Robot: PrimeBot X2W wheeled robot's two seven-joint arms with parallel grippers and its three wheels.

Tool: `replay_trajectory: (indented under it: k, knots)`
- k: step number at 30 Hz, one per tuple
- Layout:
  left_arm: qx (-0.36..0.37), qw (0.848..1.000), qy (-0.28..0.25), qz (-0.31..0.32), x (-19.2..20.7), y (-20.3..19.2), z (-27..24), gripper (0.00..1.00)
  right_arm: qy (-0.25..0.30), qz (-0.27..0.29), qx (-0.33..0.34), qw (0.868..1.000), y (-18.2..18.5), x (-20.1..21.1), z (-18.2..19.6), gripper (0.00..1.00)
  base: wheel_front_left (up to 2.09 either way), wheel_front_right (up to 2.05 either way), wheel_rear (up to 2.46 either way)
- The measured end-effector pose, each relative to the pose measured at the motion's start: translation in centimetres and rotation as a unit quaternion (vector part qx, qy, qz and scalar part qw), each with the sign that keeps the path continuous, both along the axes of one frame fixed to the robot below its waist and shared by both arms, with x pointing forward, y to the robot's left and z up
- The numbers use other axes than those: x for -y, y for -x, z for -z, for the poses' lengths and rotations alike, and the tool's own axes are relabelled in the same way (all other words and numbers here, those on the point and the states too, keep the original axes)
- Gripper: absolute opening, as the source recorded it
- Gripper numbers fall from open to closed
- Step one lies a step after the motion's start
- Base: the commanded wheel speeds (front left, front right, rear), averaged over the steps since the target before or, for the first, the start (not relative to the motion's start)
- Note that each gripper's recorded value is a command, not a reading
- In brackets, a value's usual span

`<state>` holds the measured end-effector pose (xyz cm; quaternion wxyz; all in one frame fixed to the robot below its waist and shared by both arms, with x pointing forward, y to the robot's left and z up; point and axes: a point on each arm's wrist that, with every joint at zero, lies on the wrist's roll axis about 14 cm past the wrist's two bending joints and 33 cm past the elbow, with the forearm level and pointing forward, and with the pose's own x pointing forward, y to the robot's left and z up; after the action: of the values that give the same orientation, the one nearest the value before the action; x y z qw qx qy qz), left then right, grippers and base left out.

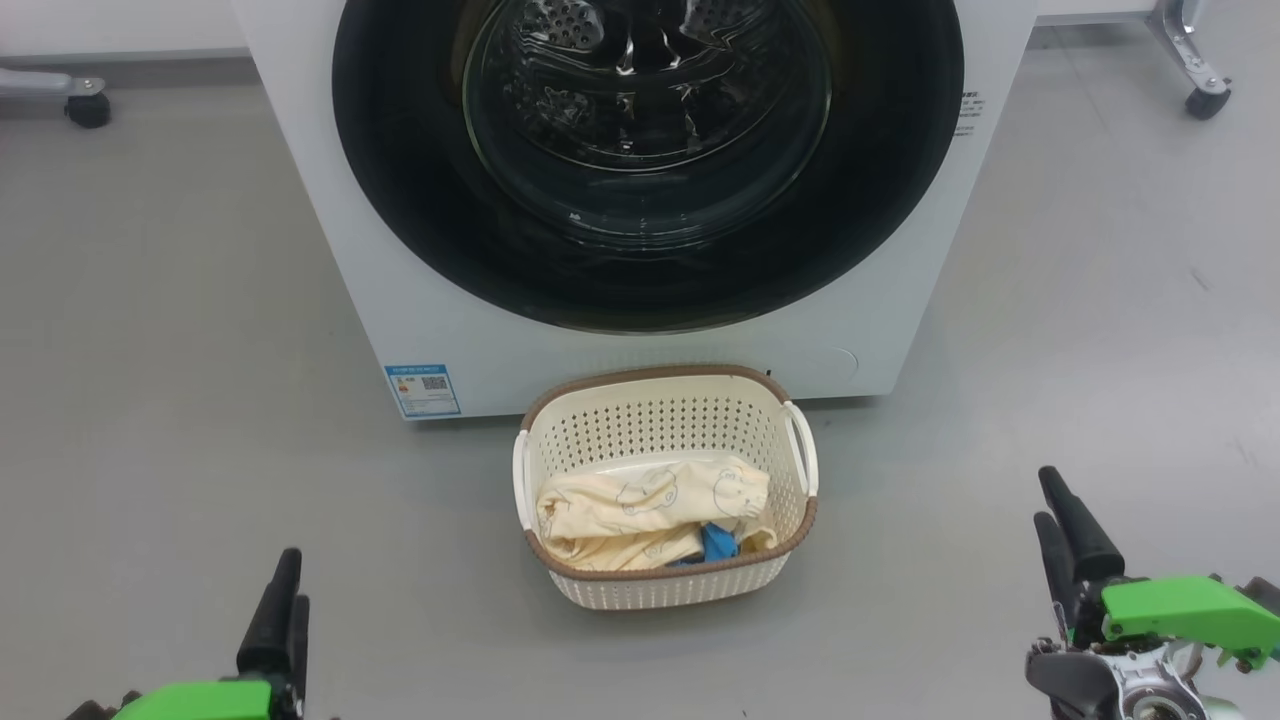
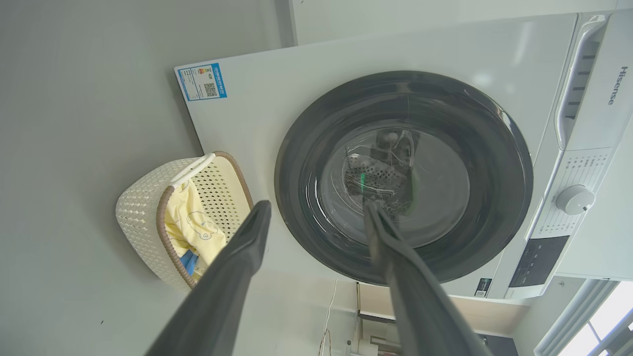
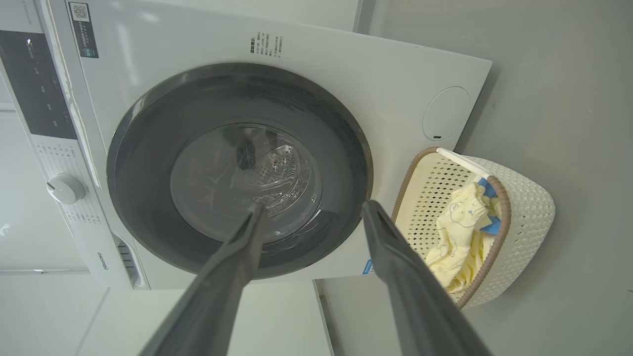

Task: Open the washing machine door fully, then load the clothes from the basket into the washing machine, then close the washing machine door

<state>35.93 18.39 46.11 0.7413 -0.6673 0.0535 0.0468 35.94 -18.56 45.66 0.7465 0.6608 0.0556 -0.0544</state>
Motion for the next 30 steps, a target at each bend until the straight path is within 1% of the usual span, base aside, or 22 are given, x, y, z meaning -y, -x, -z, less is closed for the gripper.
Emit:
replay_trajectory:
  k: [9,16,22,30]
  knots:
    - [0.017,0.999,-0.05,0.008,0.0,-0.2,-1.1,1.0,0.05,-0.012,0.018,0.999,-0.5,-0.4,-1.1,1.0,0.0,0.0,0.0]
    - [0.033,0.994,-0.106,0.014,0.0,-0.4,-2.1,1.0,0.099,-0.022,0.037,0.994,-1.0,-0.7,-2.4,1.0,0.0,0.0,0.0]
    - [0.04,0.985,-0.165,0.02,-0.2,-0.6,-2.7,1.0,0.143,-0.034,0.054,0.988,-1.5,-1.1,-3.5,1.0,0.0,0.0,0.0]
    - [0.047,0.968,-0.243,0.031,-0.2,-0.9,-3.4,1.0,0.203,-0.048,0.067,0.976,-1.8,-1.7,-4.2,1.0,0.0,0.0,0.0]
